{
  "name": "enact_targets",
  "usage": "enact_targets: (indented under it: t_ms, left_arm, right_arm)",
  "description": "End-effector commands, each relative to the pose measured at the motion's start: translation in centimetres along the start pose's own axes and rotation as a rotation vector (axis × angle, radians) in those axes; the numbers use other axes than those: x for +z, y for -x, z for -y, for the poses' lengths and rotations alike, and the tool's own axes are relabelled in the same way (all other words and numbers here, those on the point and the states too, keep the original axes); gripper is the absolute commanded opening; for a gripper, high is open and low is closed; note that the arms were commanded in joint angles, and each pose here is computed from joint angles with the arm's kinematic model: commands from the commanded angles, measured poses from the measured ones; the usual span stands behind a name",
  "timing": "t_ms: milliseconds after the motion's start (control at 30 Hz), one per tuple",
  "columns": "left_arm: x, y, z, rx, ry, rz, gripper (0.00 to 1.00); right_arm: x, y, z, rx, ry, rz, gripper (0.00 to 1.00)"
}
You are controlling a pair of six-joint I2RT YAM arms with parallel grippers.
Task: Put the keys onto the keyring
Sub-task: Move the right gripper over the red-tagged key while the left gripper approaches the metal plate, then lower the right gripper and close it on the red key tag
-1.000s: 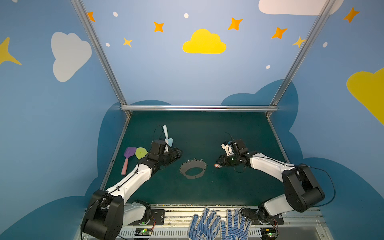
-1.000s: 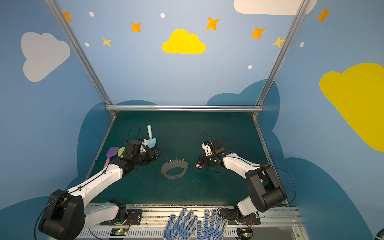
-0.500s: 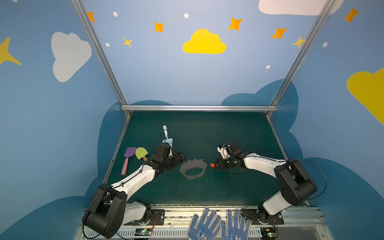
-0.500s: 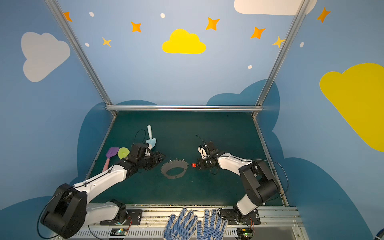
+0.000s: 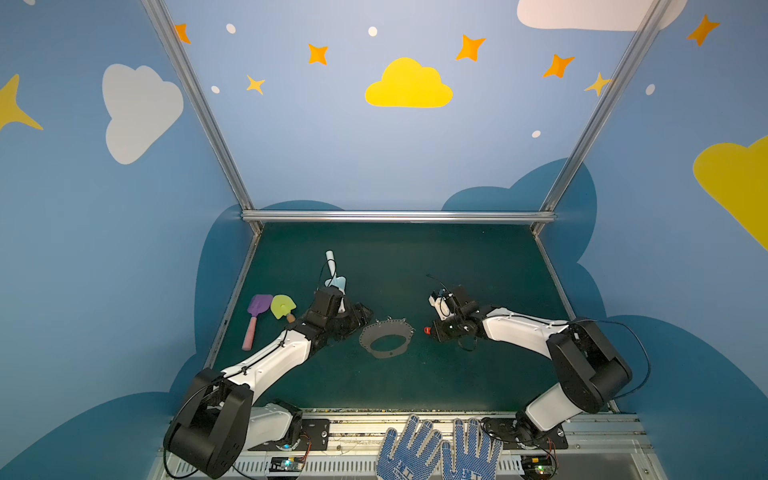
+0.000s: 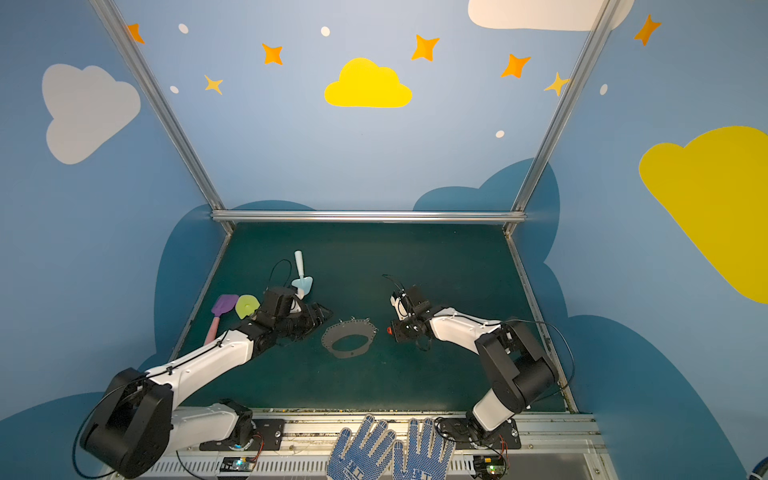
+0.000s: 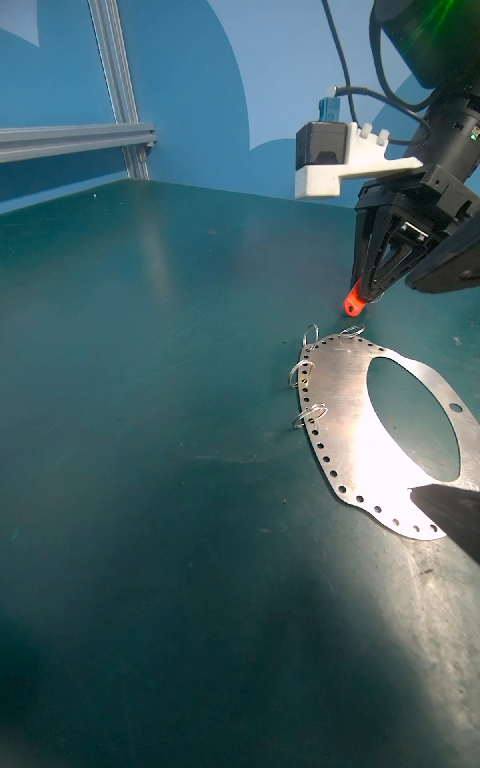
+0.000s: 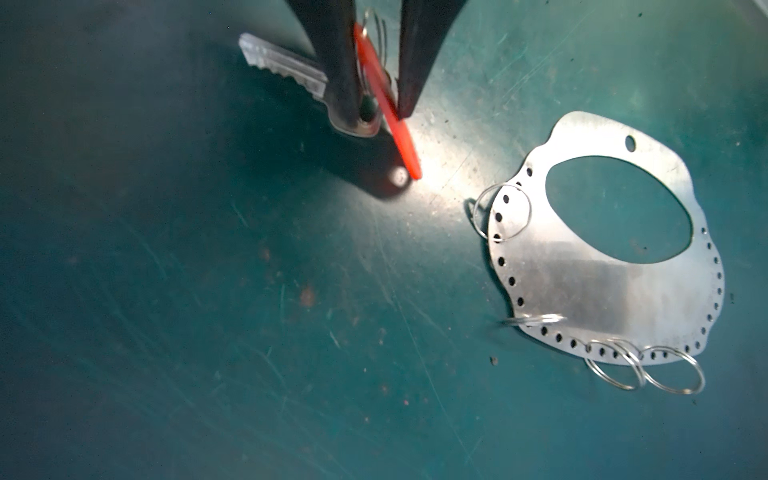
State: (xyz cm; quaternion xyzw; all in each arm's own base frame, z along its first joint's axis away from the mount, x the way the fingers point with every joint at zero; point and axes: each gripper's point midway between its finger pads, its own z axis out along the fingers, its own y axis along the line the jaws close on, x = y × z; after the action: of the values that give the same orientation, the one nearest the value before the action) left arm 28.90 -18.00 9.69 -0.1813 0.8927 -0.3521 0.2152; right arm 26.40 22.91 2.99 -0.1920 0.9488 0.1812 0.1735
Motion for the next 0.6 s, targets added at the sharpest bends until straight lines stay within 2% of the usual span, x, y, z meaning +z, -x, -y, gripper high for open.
enact_targets:
  t_ms: [0,267,567]
  left_arm:
    - [-0.4,0.3,0.5,0.009,-0.018,0.022,0.74]
    - [-0.9,0.1,1.9,0.030,-0.056,0.018,0.75]
    - [-1.3,-0.8,6.3,0.145,-0.147,-0.015,0.74]
  right_arm:
    - [-1.5,1.5,-0.5,-0.019,-0.010,0.041,0.16]
    - [-4.0,2.8,-1.6,-0.016,0.021,0.087,0.08]
    - [-8.7,5.2,-3.6,-0.007,0.089,0.197,0.04]
